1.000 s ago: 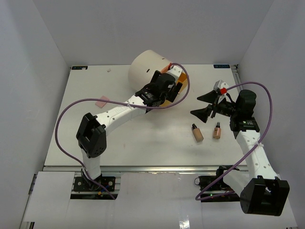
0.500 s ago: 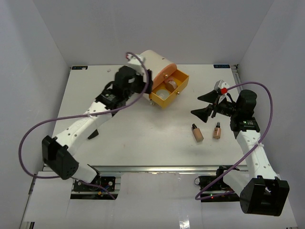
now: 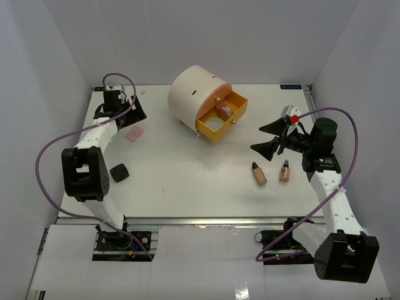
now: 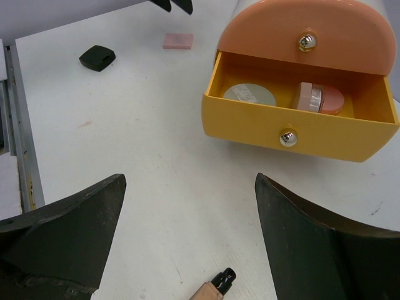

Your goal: Organize the makeup

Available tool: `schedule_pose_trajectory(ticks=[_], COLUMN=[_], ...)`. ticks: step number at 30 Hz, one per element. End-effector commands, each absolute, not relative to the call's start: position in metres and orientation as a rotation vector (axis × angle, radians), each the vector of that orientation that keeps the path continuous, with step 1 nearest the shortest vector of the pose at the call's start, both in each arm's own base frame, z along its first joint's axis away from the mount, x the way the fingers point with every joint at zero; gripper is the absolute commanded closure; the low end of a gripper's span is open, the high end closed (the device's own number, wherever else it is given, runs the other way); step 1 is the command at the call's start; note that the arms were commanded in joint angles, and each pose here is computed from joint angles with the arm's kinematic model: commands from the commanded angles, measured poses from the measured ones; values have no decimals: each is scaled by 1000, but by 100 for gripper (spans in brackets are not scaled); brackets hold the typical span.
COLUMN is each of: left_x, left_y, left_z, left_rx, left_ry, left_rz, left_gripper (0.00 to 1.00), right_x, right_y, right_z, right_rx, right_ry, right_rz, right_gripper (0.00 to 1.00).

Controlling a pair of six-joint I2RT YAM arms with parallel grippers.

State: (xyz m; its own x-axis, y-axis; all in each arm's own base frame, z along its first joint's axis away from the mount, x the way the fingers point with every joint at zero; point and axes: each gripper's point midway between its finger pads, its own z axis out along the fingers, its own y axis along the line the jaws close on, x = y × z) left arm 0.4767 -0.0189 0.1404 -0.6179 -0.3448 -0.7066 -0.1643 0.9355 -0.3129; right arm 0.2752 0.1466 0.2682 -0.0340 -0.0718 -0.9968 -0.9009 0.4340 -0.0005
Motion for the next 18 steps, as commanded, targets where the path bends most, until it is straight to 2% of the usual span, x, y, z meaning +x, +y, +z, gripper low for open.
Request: schedule_pose_trajectory(ticks=[1,8,18], left_x=[493,507,510], left_y=[-4,11,23], left_z=[137,110,76], left_rx=[-214,63,155], left_ry=[2280,2311,2355], left_rz=[-170,-70,-91], left_gripper=[2,2,3], right_x=[273,275,276], right_y=[146,146,145], right_z=[273,270,268], right_rx=[-933,-926,-924], right_ry=[1421,1433,1438], right_rz=[845,853,853], right_gripper=[10,10,10])
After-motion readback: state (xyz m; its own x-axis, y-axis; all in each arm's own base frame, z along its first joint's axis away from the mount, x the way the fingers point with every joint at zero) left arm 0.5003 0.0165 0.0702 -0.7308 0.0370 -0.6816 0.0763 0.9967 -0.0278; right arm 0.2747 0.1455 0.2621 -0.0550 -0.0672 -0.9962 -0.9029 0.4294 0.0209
